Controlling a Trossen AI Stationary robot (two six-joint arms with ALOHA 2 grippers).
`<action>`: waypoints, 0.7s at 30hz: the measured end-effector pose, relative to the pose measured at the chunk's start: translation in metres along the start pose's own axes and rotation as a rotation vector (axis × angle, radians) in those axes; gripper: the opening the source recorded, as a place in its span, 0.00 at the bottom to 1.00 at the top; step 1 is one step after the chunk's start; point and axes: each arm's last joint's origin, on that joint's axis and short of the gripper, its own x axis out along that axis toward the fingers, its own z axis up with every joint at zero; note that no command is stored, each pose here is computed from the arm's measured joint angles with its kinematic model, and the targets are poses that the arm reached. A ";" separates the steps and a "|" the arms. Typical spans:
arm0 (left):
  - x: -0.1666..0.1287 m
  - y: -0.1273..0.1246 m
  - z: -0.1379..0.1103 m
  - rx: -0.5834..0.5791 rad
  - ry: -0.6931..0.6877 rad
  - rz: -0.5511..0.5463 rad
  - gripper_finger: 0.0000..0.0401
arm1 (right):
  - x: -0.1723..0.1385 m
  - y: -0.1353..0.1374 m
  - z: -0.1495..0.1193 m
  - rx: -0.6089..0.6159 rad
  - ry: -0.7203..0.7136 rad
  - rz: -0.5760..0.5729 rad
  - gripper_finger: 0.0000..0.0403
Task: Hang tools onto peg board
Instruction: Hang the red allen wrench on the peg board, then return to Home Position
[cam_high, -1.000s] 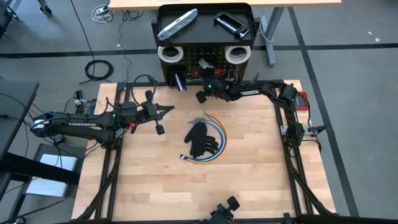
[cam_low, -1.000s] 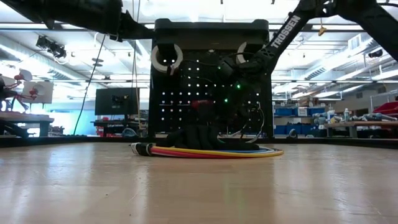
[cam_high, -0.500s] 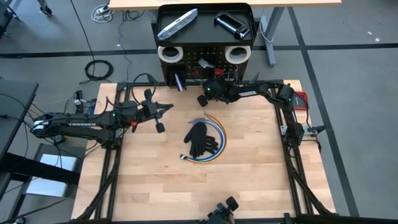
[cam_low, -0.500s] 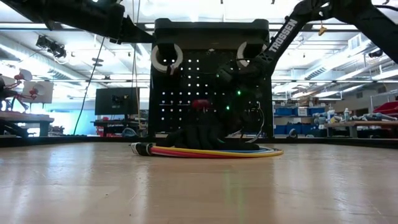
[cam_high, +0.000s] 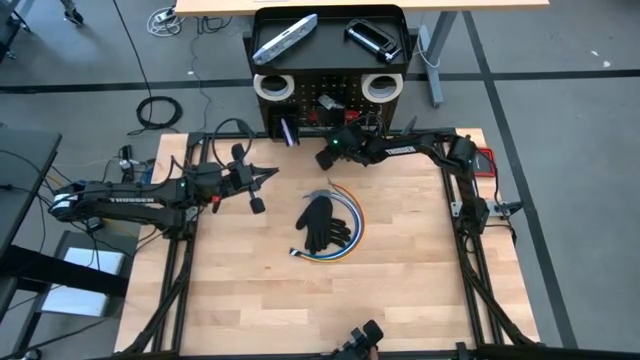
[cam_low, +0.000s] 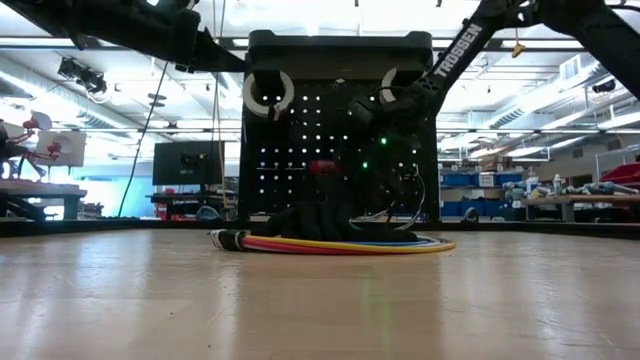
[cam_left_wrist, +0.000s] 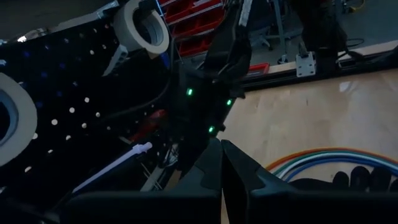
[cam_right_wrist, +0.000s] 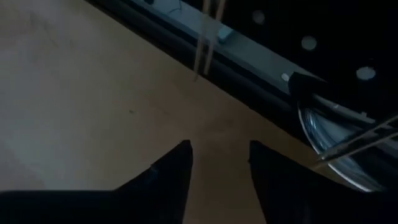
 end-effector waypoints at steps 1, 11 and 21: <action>0.000 0.000 0.000 0.001 0.005 0.004 0.01 | -0.003 0.002 0.000 -0.005 0.000 0.004 0.43; -0.009 0.002 0.001 0.000 -0.001 -0.030 0.01 | -0.065 0.029 -0.002 -0.084 -0.092 -0.053 0.45; -0.011 0.003 -0.002 0.010 0.046 0.010 0.01 | -0.149 0.032 -0.039 -0.155 -0.109 0.163 0.43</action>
